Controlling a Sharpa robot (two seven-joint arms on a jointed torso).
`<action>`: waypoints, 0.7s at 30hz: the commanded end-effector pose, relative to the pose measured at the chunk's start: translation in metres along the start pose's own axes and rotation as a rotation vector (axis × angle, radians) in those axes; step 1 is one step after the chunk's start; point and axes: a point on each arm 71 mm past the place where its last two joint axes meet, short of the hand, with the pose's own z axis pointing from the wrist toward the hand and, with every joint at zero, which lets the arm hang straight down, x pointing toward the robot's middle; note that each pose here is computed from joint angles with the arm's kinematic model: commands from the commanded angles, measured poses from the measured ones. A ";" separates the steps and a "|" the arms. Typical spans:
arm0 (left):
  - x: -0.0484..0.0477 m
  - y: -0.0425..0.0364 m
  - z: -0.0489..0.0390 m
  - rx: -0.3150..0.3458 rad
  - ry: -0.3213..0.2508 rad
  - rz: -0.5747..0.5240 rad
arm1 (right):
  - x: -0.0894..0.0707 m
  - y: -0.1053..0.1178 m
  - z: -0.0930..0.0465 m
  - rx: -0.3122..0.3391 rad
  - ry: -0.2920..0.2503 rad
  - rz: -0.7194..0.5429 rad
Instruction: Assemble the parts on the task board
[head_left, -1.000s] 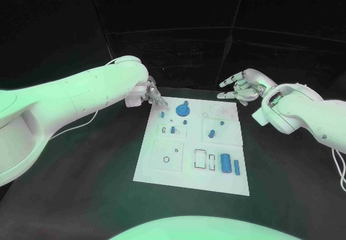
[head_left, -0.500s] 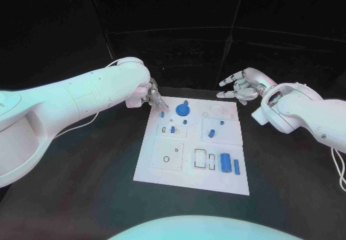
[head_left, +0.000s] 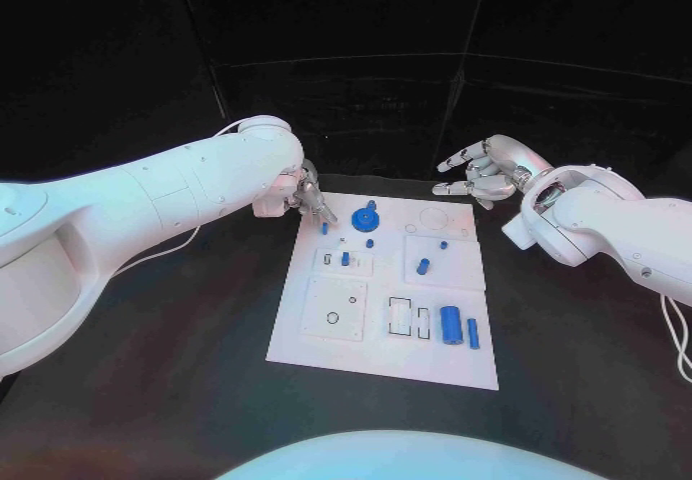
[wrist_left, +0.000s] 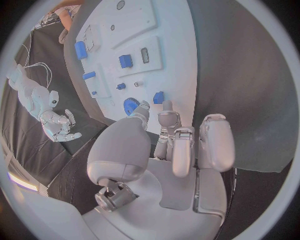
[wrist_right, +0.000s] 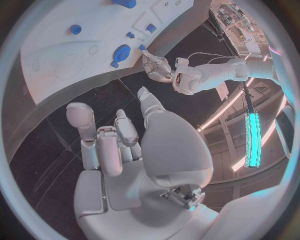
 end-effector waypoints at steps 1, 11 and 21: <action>0.0011 -0.0019 0.0001 0.004 0.013 0.017 | -0.001 0.002 0.001 -0.012 -0.009 -0.002; 0.0029 -0.0026 0.0016 0.005 0.014 0.016 | -0.001 0.002 0.001 -0.011 -0.007 -0.002; 0.0038 -0.0019 0.0030 0.000 0.014 0.015 | 0.000 0.003 0.001 -0.013 -0.006 -0.002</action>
